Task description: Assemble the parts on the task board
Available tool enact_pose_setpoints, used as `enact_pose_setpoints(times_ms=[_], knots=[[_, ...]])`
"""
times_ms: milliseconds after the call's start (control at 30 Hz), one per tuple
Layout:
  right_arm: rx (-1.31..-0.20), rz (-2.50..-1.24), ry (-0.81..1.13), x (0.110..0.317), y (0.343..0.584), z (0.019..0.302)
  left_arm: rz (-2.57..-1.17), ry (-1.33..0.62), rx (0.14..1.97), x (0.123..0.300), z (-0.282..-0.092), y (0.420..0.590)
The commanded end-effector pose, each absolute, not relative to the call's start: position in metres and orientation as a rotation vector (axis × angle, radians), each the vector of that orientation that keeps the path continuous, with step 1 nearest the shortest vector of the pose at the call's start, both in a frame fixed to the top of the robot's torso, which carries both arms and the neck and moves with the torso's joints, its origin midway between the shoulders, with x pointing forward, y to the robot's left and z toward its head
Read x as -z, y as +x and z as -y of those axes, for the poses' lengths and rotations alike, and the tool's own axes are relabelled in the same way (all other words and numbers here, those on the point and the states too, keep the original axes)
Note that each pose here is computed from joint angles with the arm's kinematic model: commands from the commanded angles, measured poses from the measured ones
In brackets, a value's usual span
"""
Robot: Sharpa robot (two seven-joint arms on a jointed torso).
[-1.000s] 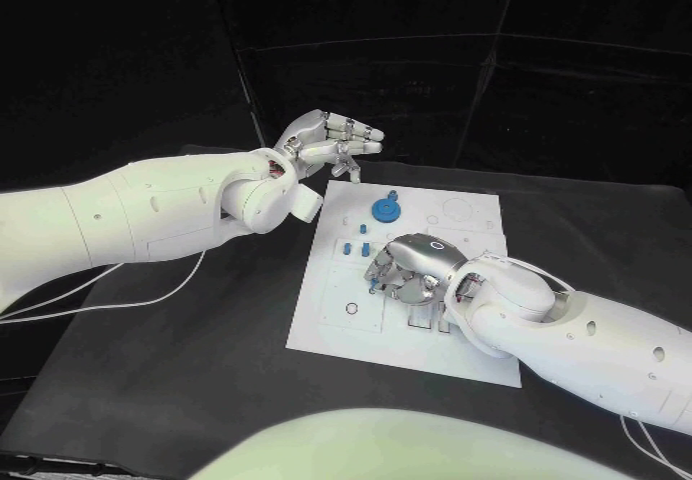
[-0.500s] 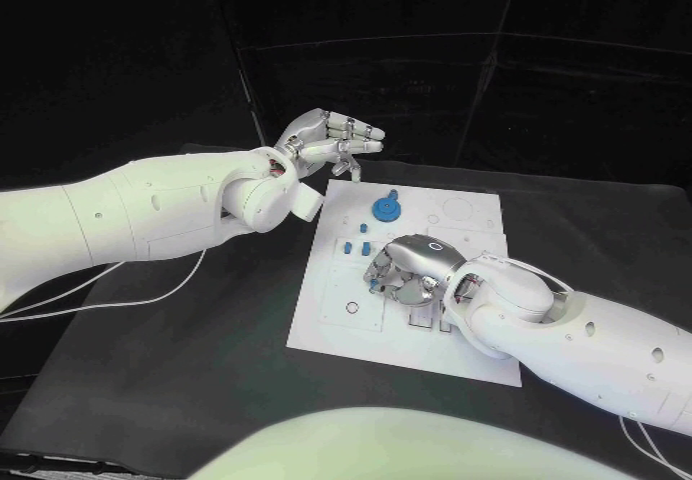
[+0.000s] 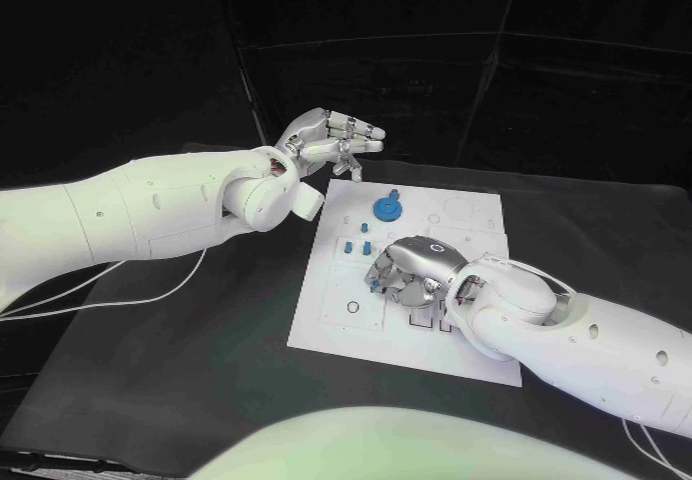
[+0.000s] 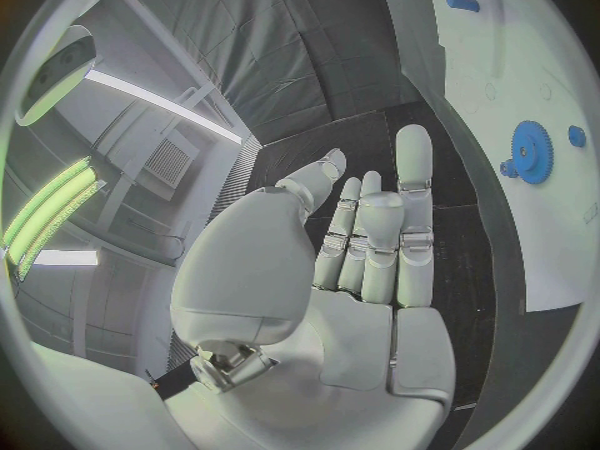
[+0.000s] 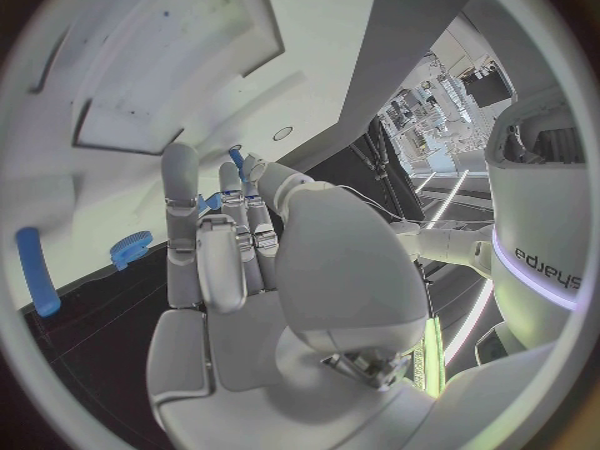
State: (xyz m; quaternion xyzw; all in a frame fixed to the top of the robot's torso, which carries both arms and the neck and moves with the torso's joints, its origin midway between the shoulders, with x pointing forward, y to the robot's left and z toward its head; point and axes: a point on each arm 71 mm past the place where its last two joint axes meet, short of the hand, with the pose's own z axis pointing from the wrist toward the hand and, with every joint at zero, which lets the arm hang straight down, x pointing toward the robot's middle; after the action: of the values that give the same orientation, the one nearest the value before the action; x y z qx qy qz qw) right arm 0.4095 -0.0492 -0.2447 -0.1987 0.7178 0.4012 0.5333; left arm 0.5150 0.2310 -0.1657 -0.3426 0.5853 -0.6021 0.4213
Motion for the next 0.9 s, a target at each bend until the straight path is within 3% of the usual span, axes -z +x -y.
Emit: enact_pose_setpoints(times_ms=[33,467,900], knots=[[-0.958,-1.707,-0.482,0.2443,0.4082,0.0486,-1.463,-0.858,1.518,0.1643,-0.2303,0.5152],[-0.968,-1.700,-0.481,0.2438,0.4065,0.0472,-1.466,-0.858,1.519,0.1645,-0.2297,0.5151],[-0.904,-1.738,-0.498,0.2490,0.4102,0.0491,-1.471,-0.859,1.521,0.1646,-0.2292,0.5149]])
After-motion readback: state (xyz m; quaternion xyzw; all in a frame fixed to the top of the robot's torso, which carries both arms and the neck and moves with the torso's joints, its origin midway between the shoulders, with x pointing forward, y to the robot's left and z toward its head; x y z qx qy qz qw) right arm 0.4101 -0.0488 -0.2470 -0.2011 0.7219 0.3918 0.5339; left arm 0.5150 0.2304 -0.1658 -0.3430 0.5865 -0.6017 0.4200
